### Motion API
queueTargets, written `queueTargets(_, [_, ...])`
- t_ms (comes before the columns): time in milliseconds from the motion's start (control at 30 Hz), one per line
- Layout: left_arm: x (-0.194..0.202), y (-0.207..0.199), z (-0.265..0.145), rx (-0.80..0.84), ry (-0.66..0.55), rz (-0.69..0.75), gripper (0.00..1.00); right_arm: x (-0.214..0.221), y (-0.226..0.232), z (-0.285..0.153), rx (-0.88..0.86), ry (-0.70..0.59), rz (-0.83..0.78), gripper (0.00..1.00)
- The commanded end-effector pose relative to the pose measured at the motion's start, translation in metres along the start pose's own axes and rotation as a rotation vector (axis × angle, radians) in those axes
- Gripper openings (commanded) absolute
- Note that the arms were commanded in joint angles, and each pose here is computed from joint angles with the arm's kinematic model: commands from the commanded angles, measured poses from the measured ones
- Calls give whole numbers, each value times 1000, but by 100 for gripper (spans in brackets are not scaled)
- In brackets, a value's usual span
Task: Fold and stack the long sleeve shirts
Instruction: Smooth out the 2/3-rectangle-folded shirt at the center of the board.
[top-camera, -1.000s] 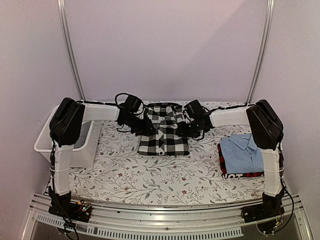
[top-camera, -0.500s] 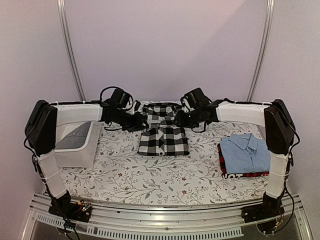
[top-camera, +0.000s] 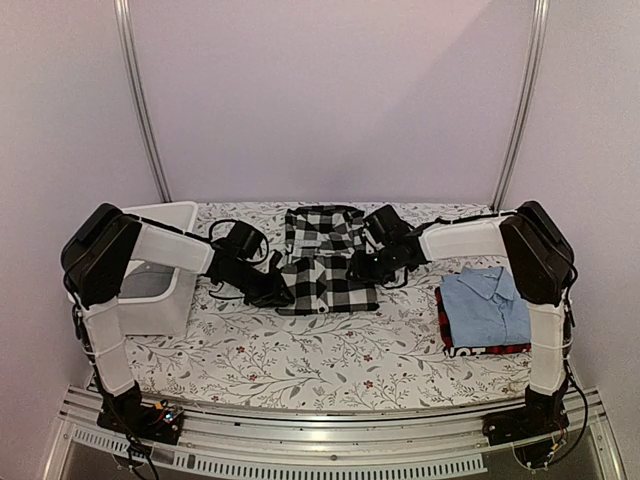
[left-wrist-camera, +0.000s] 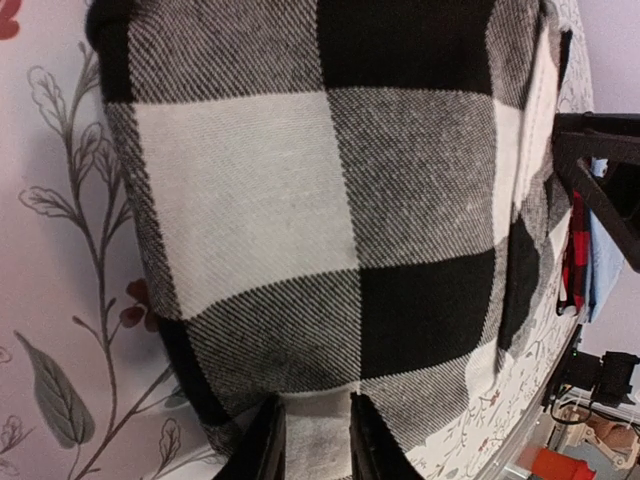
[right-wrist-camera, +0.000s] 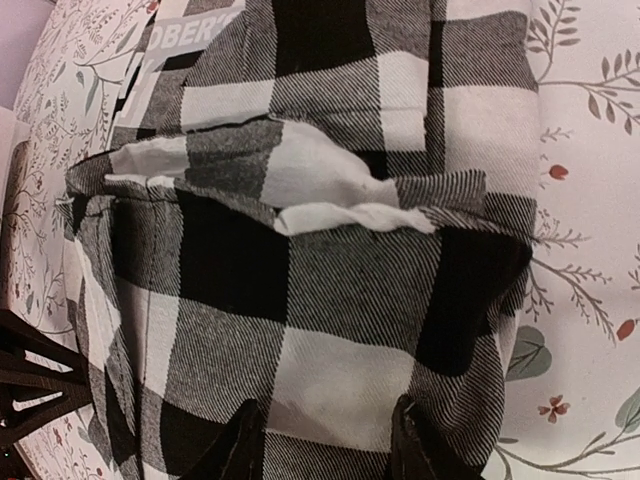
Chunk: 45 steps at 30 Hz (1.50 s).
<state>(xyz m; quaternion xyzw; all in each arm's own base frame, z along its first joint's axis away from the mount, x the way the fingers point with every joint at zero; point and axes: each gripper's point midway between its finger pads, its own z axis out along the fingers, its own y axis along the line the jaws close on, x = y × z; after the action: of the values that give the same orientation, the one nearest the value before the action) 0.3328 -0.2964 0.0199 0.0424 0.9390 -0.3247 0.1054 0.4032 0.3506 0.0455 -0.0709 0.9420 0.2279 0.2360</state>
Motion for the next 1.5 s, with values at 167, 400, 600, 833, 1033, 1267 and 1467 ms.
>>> queueTargets(167, [-3, 3, 4, -34, -11, 21, 25, 13, 20, -59, -67, -71, 25, 37])
queueTargets(400, [-6, -2, -6, -39, -30, 34, 25, 70, -5, -36, -75, 38, 96, 25])
queueTargets(600, [-6, -9, -18, -33, -49, 53, 25, 94, -25, -36, -36, 66, 145, 20])
queueTargets(833, [8, -9, -27, -67, -67, 57, 25, 93, -28, -58, -29, 20, 159, 26])
queueTargets(1033, [16, 3, -35, -114, -99, 41, 24, 95, -30, -61, -27, 11, 140, 38])
queueTargets(1267, [21, 4, -32, -100, -102, 32, 24, 89, -29, -52, -27, 0, 94, 38])
queueTargets(1467, [20, 5, -26, -89, -107, 34, 25, 89, -32, -39, -10, 10, 68, 35])
